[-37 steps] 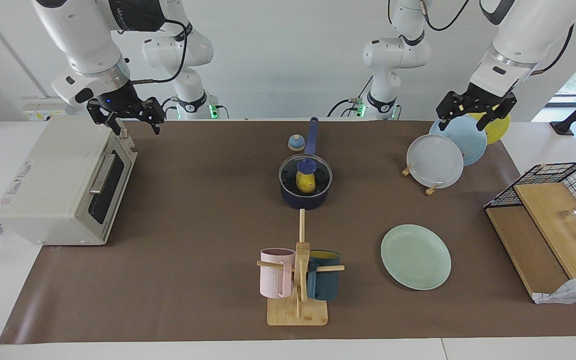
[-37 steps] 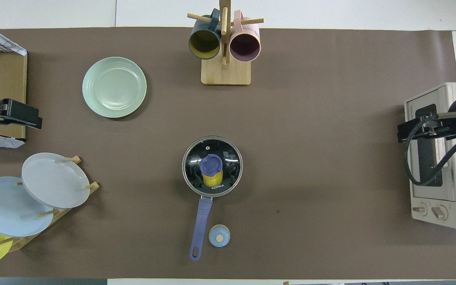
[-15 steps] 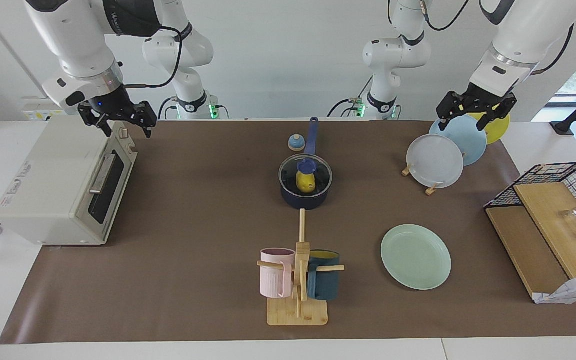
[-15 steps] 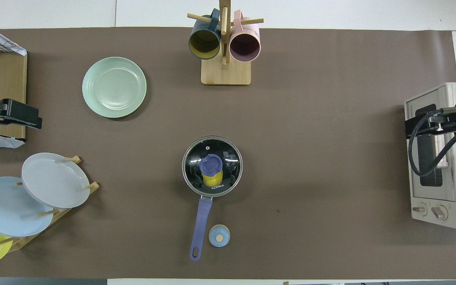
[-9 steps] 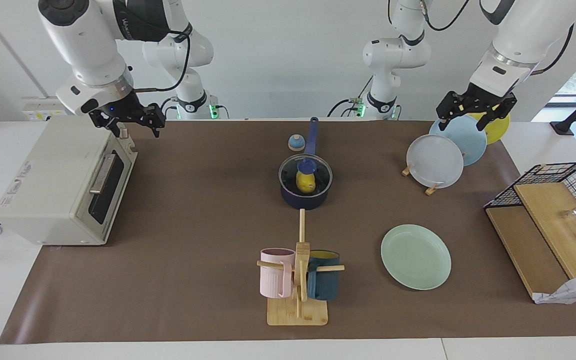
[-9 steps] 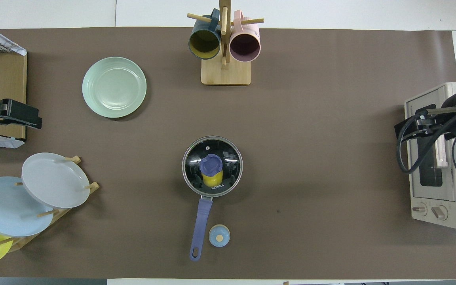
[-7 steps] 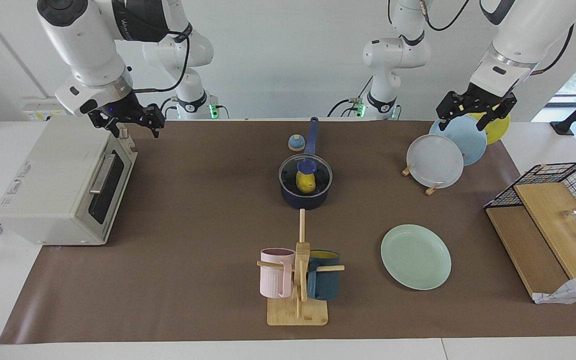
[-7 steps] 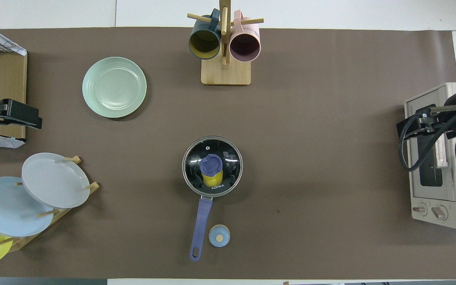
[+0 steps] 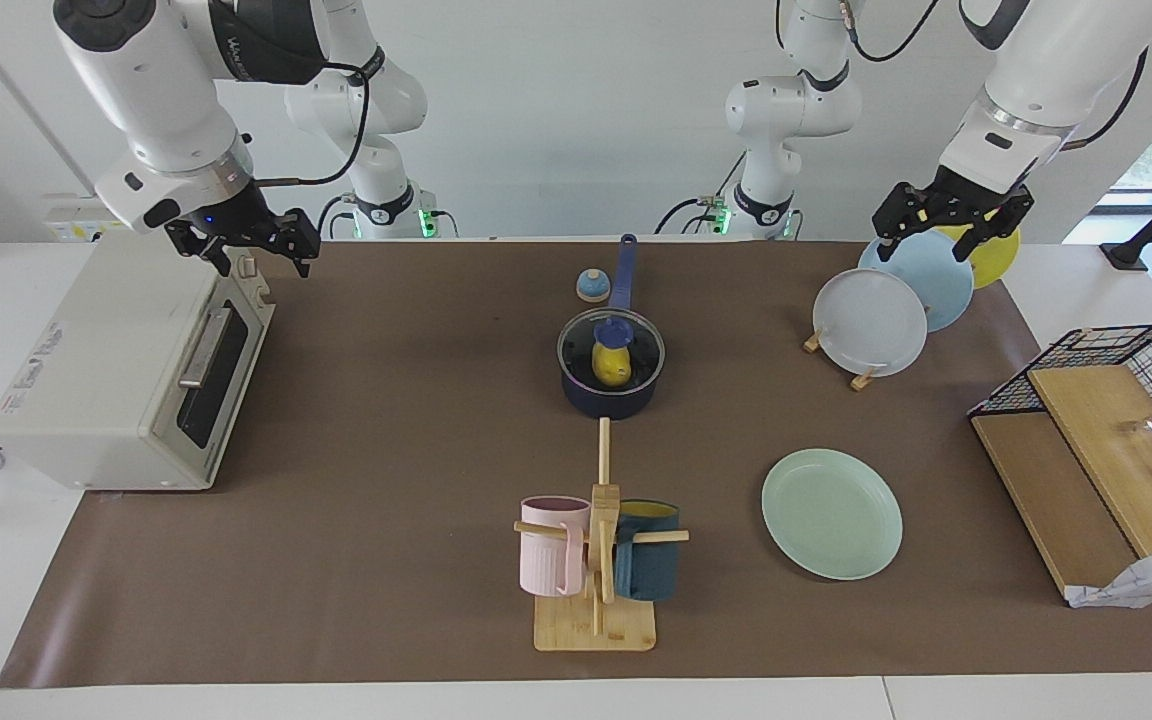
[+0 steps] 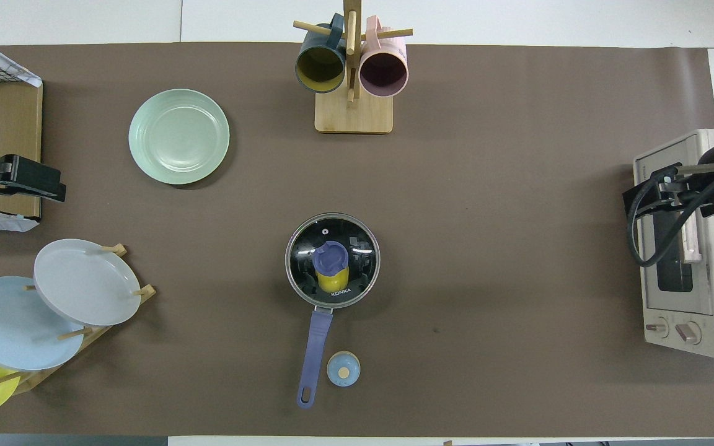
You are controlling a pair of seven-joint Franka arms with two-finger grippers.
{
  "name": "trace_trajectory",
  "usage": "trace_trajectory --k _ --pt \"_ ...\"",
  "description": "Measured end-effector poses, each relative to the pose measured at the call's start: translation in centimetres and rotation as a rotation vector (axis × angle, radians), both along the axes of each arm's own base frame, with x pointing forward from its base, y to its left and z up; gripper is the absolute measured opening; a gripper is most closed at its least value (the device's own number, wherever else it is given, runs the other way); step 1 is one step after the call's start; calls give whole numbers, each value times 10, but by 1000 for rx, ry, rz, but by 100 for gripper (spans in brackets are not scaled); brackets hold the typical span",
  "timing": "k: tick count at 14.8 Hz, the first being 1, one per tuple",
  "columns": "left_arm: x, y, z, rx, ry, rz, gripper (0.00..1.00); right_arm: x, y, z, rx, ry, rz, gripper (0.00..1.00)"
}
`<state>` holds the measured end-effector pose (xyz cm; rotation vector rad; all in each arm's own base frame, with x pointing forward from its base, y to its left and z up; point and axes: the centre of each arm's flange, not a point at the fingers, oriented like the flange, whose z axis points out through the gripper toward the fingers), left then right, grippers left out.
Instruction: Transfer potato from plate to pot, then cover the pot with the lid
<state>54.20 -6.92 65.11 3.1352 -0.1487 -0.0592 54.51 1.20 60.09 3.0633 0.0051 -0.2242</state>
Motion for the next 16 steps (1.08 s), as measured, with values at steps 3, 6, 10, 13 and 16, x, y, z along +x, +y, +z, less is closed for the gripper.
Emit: trace_trajectory --k 3,6,10,13,16 --pt "0 0 0 0 0 0 100 1 -1 0 2 0 -1 100" --pt "0 0 0 0 0 0 100 1 -2 0 4 -1 -4 100" --pt "0 0 0 0 0 0 100 -5 -8 8 6 -1 -17 100" --pt "0 0 0 0 0 0 100 -5 -8 8 6 -2 -17 100" --pt "0 0 0 0 0 0 100 -5 -8 8 6 -2 -17 100"
